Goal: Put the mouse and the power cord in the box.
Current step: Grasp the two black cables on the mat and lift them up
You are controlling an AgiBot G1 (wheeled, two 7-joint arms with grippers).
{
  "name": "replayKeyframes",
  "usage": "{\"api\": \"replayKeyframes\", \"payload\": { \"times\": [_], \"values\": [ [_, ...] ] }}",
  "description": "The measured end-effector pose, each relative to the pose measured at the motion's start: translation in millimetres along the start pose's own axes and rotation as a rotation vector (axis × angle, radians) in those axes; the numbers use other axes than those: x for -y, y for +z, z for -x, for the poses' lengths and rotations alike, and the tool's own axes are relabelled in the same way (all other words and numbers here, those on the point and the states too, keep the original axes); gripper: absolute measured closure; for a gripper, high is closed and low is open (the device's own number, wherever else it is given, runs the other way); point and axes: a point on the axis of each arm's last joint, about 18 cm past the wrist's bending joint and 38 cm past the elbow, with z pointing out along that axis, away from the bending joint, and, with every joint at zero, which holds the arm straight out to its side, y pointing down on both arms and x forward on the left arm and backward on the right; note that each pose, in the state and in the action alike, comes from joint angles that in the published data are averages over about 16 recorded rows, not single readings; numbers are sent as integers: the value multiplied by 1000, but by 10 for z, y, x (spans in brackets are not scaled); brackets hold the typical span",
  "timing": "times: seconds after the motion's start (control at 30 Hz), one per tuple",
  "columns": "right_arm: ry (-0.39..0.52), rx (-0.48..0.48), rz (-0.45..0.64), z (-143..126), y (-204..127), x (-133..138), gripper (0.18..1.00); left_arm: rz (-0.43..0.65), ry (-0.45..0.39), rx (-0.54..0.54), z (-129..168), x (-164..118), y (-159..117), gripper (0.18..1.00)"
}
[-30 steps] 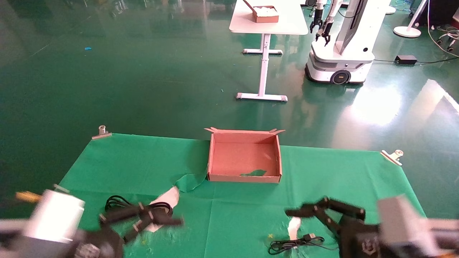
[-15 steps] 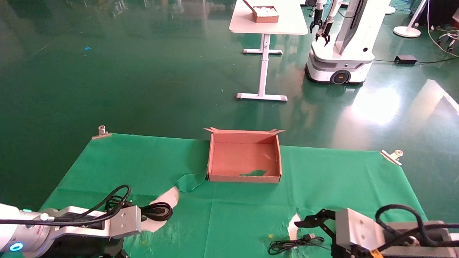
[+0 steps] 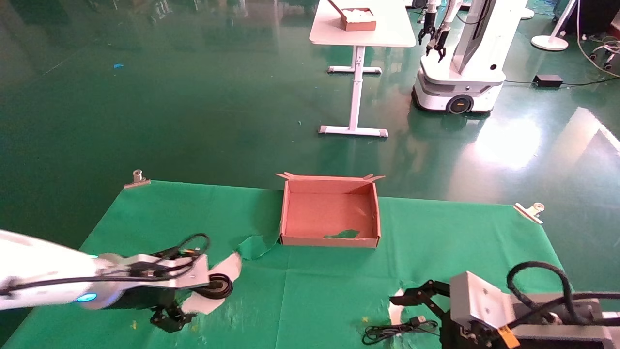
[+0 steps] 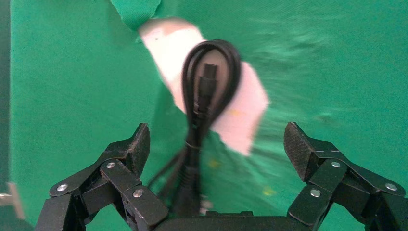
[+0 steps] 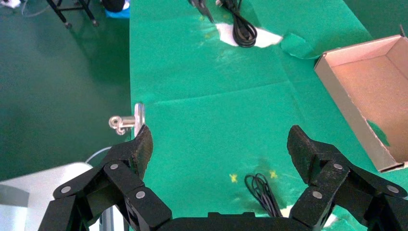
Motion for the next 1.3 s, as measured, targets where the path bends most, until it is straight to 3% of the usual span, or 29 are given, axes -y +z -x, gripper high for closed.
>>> {"api": "replayKeyframes", "payload": {
  "times": [0.33,0.57,1.0,1.3],
  "values": [
    [14,-12,8,18,-79,-42,178,147,56,77,229,164,413,184],
    [-41,-28,104,-39,-3,-174,178,178,59,81,283,175,529,184],
    [-280,-44,430,-498,718,-379,178,180,61,76,315,172,566,184],
    [-325,-39,554,-752,1130,-458,178,180,61,75,321,171,571,184]
  ]
}}
